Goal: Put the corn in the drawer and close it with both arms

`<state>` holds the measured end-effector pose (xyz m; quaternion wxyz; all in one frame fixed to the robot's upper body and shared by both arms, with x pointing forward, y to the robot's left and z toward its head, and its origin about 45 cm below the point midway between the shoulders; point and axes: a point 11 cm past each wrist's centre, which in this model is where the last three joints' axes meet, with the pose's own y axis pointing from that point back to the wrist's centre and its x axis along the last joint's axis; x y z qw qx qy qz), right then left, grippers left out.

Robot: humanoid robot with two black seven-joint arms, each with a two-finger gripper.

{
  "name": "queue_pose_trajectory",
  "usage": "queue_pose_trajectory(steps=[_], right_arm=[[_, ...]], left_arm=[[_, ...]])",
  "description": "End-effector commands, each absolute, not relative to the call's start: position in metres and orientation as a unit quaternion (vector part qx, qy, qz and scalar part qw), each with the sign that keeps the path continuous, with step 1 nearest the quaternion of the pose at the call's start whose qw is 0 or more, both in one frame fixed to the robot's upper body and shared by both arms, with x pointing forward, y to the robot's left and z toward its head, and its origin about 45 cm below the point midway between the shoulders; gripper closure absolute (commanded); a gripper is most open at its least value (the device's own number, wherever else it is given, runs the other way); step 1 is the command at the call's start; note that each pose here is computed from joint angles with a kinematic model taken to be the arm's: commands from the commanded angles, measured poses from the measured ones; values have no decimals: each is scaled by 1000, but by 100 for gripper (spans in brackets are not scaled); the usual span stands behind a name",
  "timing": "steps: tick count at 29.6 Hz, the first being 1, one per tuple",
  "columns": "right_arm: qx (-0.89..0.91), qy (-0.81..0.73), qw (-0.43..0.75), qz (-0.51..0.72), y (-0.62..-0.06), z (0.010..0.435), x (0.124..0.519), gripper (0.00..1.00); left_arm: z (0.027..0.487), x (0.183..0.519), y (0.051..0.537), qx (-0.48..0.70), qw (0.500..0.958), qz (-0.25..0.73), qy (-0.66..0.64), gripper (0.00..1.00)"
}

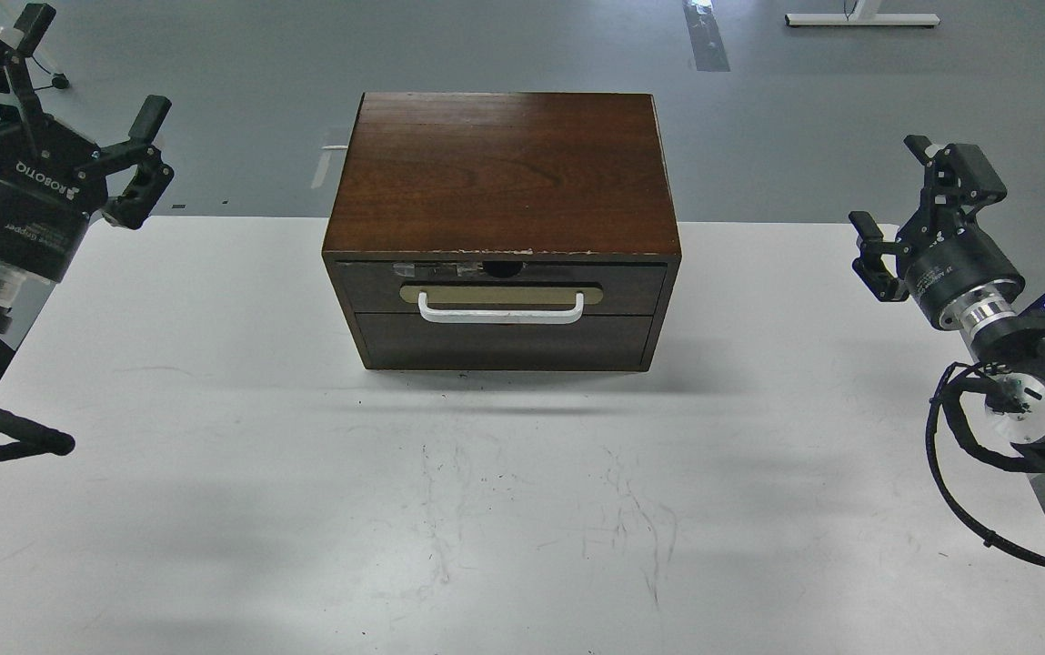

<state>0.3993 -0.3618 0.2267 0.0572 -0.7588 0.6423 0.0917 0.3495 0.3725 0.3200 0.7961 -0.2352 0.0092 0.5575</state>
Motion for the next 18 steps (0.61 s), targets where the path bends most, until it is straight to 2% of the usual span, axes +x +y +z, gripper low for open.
queue_pose_trajectory(steps=[1,6,11,18], right_arm=[[-758,643,55,91,-362,226,399,0],[-758,644,43,91,-364,221,396,0],[-762,638,44,96,-359,218,395,0],[-763,638,44,97,-359,217,395,0]], left_arm=[[312,345,375,-246,787,566,21,0],[306,340,387,-245,775,582,30,0],[291,333,388,-219,786,574,63,0],[279,329,385,-231,780,576,83,0]])
